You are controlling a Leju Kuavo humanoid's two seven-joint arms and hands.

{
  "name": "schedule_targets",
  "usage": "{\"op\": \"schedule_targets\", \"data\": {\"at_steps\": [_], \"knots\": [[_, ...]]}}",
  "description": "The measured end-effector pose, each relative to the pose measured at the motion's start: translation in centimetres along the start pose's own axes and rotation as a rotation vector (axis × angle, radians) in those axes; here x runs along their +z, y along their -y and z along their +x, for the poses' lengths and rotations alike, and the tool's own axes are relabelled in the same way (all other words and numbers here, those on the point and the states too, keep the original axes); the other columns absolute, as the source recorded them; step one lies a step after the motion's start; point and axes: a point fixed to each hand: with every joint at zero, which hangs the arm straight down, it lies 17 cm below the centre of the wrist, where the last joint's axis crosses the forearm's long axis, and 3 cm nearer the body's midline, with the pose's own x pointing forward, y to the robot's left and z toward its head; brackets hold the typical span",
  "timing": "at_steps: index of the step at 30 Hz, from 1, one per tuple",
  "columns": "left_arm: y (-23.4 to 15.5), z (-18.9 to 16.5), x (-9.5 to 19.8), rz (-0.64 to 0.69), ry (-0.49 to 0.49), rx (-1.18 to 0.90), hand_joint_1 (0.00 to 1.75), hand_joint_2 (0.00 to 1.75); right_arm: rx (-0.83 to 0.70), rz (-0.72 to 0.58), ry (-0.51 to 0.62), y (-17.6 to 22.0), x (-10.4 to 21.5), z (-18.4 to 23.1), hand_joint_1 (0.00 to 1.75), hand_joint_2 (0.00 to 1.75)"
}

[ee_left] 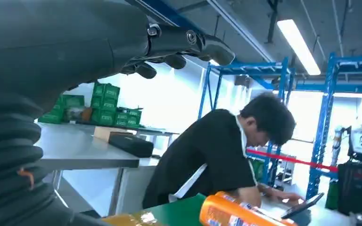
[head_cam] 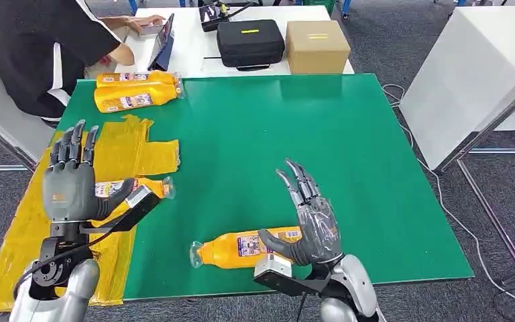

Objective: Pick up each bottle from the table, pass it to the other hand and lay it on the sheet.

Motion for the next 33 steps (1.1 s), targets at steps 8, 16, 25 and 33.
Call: {"op": "schedule_targets", "data": {"at_steps": [8,16,25,33], "knots": [[-0.1,3.4,0.4,-0.058,0.068,0.617,0.0,1.75,0.074,0.01,-0.028,-0.2,0.9,-0.9,0.0,1.75],[0.7,4.5,1.2,-0.126,0.101,0.769,0.0,1.75,0.101,0.142,-0.086,-2.7,2.0,-2.6,0.0,1.75],[2.1,5.6,2.0,-0.211,0.124,0.884,0.0,1.75,-0.036,0.398,-0.064,-8.0,4.4,-1.7,0.0,1.75],[2.7,5.8,2.3,-0.238,0.122,0.89,0.0,1.75,-0.04,0.536,-0.09,-11.8,6.4,-2.3,0.0,1.75]]}}
